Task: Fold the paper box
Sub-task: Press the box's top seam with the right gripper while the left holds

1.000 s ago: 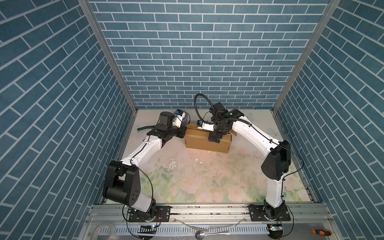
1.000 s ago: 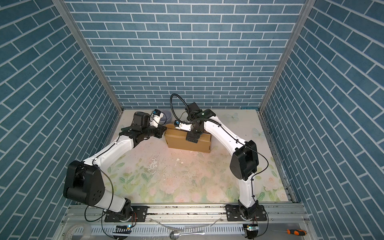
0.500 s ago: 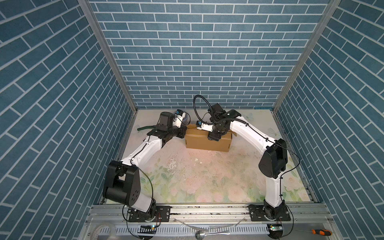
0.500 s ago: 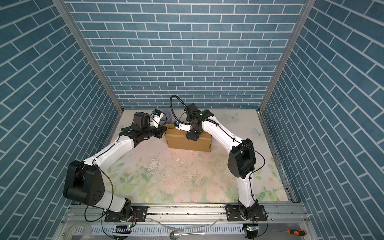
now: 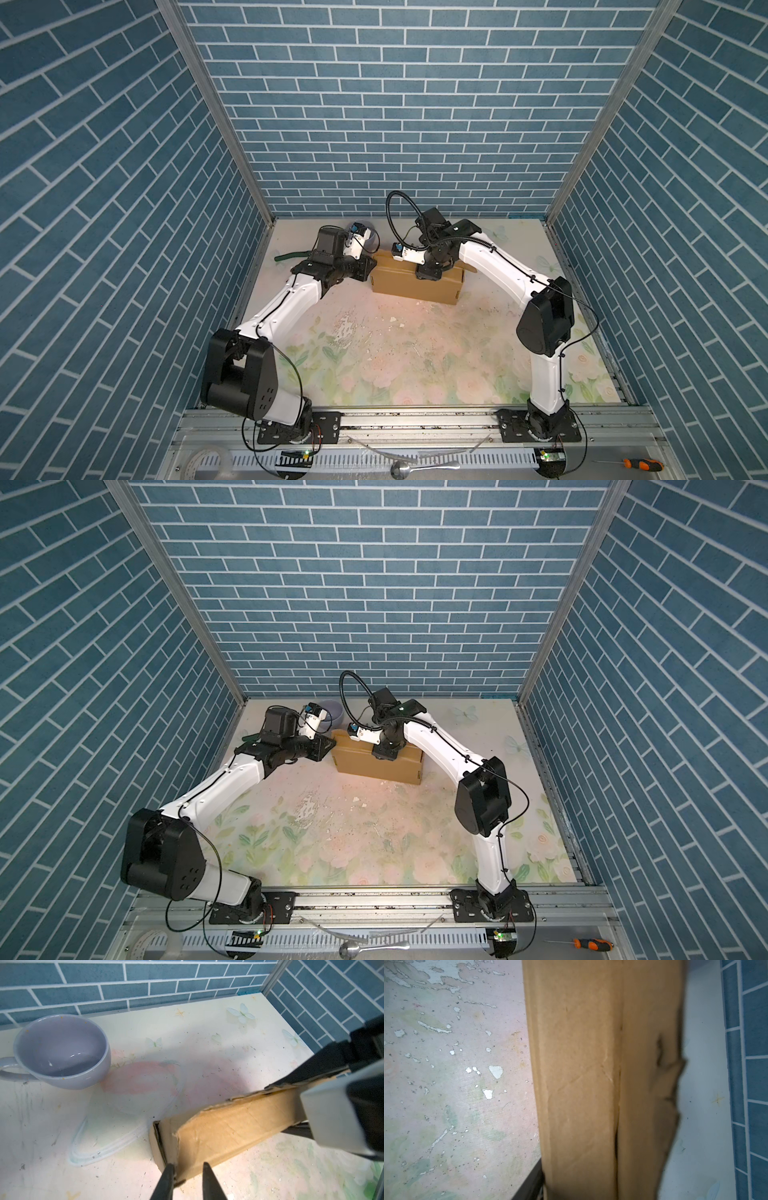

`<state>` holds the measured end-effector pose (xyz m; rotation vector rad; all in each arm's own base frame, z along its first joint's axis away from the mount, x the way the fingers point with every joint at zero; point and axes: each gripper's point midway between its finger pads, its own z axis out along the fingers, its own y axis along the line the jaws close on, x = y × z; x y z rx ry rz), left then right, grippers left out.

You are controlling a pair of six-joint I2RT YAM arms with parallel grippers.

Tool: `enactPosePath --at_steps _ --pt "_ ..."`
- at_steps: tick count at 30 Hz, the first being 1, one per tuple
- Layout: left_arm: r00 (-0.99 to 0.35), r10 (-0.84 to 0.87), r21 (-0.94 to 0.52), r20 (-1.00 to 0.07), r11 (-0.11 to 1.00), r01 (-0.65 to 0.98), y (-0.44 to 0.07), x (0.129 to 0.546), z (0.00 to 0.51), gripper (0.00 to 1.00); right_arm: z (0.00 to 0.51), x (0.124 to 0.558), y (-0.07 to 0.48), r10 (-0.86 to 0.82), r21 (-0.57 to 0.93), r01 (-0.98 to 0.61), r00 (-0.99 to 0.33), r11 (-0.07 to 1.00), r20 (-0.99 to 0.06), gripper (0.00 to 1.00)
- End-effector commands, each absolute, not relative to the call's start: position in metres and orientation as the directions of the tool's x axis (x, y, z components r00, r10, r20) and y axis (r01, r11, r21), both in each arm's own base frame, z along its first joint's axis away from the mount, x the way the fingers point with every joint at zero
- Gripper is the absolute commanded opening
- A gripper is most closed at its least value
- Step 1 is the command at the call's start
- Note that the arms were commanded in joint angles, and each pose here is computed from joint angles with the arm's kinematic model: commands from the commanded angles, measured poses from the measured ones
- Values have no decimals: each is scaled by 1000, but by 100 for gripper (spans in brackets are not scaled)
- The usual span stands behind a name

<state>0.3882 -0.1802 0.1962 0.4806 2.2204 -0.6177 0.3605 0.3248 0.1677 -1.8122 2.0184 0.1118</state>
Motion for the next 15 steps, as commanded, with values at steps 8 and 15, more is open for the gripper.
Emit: enactPosePath --at_steps 8,15 --pt "-645 182 -266 -742 804 533 -183 397 209 34 159 363 326 -933 -210 -967 -63 145 -355 49" --pt "-629 244 -211 -738 802 559 -191 404 213 18 159 362 325 -933 -208 -968 -61 142 -355 45"
